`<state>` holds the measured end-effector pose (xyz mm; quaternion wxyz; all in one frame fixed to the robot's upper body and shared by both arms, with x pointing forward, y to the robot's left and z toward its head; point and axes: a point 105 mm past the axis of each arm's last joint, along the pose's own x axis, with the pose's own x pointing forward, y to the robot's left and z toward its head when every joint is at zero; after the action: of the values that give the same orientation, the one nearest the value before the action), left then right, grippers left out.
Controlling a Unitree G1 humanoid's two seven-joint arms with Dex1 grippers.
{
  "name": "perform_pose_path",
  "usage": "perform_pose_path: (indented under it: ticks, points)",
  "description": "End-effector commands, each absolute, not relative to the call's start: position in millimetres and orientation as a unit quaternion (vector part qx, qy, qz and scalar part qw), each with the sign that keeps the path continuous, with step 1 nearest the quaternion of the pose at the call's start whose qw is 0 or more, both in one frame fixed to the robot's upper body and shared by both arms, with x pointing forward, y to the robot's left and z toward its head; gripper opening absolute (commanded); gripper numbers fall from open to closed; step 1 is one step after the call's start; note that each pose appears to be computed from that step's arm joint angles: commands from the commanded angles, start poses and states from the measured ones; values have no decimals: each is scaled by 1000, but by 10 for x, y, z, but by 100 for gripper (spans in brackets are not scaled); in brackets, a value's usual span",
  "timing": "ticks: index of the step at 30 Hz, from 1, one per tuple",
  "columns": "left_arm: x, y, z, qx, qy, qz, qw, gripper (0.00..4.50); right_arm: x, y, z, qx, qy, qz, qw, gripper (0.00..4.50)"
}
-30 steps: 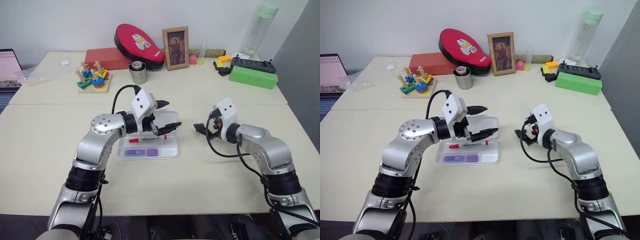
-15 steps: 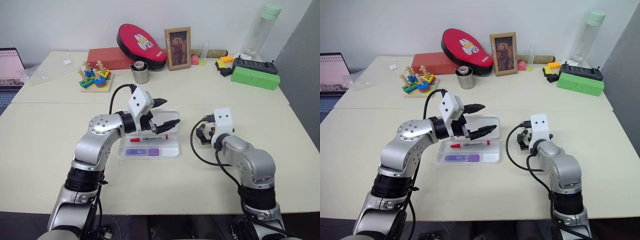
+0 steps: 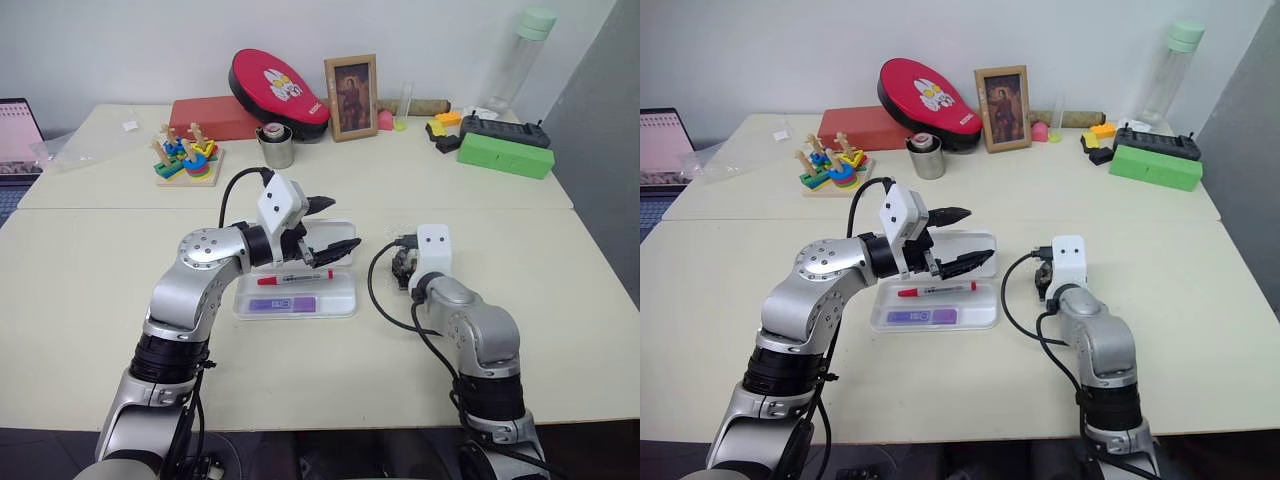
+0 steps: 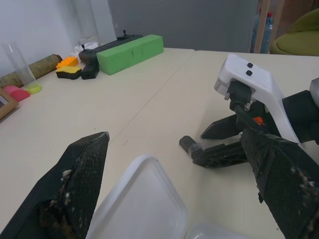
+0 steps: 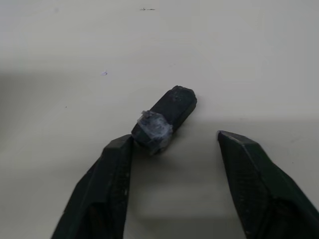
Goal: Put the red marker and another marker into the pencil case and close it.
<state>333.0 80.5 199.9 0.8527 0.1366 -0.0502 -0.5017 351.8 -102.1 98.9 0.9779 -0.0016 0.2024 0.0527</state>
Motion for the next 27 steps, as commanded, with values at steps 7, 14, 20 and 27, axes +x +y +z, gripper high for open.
perform_pose_path:
  ticks: [7,14,20,27]
  points:
    - [3260,734,2118,144,-78,-512,843,450,3564,-1040,978,-7,196,46,980,36]
    - [3271,728,2096,145,-76,-513,843,450,3562,-1054,1057,-13,178,46,983,4]
    - [3346,927,2115,152,-70,-489,856,450,3582,-1144,1183,-68,148,71,984,4]
    - [3439,1367,2193,154,-61,-442,881,450,3679,-1173,1577,-51,78,117,989,70]
